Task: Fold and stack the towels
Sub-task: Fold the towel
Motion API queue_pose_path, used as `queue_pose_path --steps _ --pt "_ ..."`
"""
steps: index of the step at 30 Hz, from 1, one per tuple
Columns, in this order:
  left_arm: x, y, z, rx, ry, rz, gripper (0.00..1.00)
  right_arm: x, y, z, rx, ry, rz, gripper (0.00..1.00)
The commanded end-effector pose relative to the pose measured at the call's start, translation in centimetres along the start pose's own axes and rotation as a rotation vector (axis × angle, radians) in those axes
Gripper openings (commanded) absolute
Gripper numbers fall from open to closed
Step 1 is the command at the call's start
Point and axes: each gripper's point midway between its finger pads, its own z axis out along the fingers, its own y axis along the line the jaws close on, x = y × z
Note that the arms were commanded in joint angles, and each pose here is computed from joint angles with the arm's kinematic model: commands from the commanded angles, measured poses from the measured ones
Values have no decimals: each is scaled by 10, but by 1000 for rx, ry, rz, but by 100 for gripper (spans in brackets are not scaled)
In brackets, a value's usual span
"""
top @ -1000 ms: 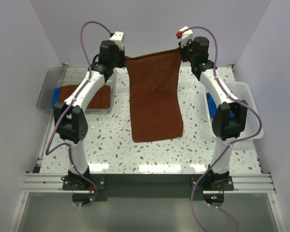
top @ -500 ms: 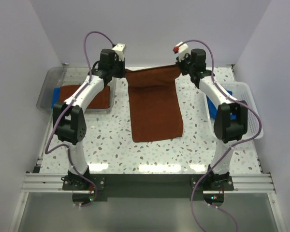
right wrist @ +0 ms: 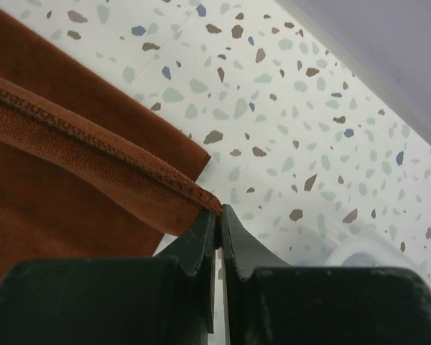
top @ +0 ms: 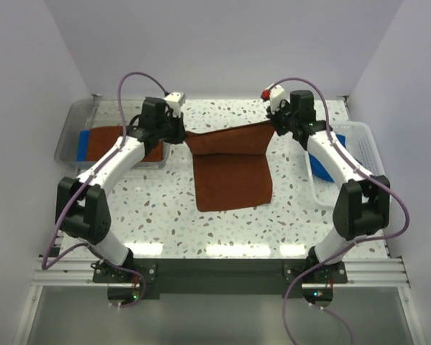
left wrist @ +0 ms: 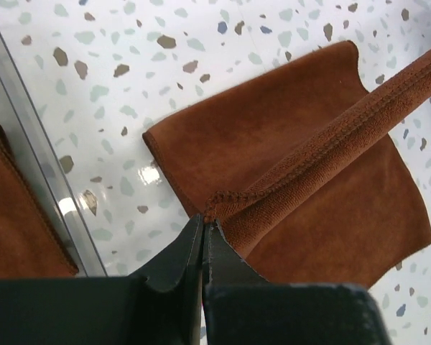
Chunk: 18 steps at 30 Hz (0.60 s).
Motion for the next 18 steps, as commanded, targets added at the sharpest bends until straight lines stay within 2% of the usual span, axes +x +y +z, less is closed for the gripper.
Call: queue_pose_path --steps 1,12,18 --pt "10 5 -19 -46 9 -15 0 16 -21 -30 110 67 3 4" --pt "48 -21 -23 -27 80 19 0 38 3 -50 103 101 106 5" --pt "27 -16 -35 -89 24 19 0 21 -7 -55 137 59 108 5"
